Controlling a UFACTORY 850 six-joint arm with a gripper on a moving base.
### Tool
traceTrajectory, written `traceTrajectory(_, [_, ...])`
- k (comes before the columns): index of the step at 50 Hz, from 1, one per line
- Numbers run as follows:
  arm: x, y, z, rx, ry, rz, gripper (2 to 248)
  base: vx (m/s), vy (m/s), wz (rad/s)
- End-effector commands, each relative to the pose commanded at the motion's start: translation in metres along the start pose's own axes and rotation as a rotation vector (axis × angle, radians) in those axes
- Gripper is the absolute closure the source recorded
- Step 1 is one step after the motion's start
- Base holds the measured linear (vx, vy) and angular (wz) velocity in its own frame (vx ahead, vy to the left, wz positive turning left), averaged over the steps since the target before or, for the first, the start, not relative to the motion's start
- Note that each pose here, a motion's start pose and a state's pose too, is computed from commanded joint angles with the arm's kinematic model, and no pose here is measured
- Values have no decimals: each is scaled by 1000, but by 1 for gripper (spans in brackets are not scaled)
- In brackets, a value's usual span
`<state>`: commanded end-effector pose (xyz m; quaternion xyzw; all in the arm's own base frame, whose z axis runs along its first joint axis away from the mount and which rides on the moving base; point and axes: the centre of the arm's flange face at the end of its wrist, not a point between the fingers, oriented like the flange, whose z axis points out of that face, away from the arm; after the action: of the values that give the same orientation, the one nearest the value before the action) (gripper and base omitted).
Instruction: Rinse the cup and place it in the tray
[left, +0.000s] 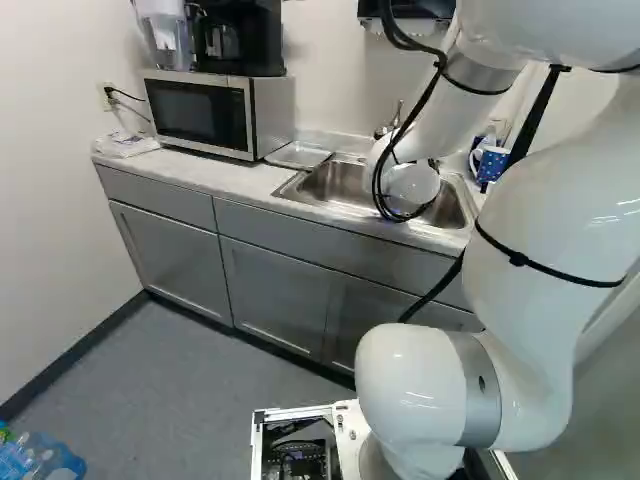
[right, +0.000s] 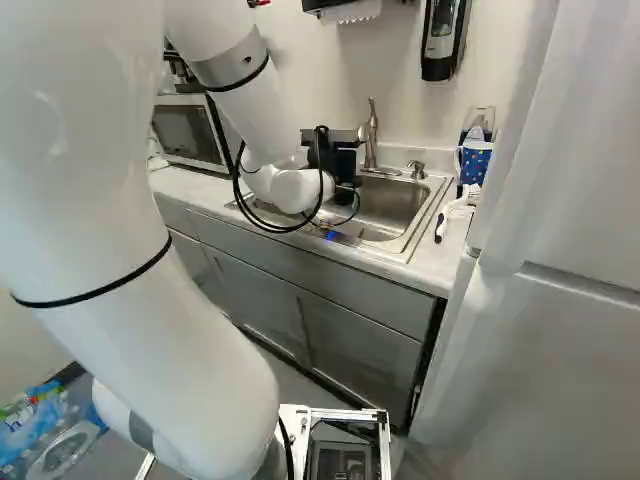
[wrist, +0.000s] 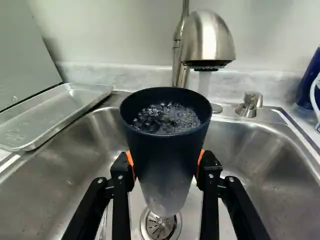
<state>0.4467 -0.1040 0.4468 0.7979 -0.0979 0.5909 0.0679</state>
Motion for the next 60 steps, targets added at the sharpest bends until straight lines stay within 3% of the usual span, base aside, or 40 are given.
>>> traceTrajectory(14, [4,-20,-3,43,10,-13,124,0,0,0])
traceTrajectory(45, [36,-67,-6,138,78,-35,124,0,0,0])
traceTrajectory(60, [51,-90,1,181,67,-47,124,0,0,0])
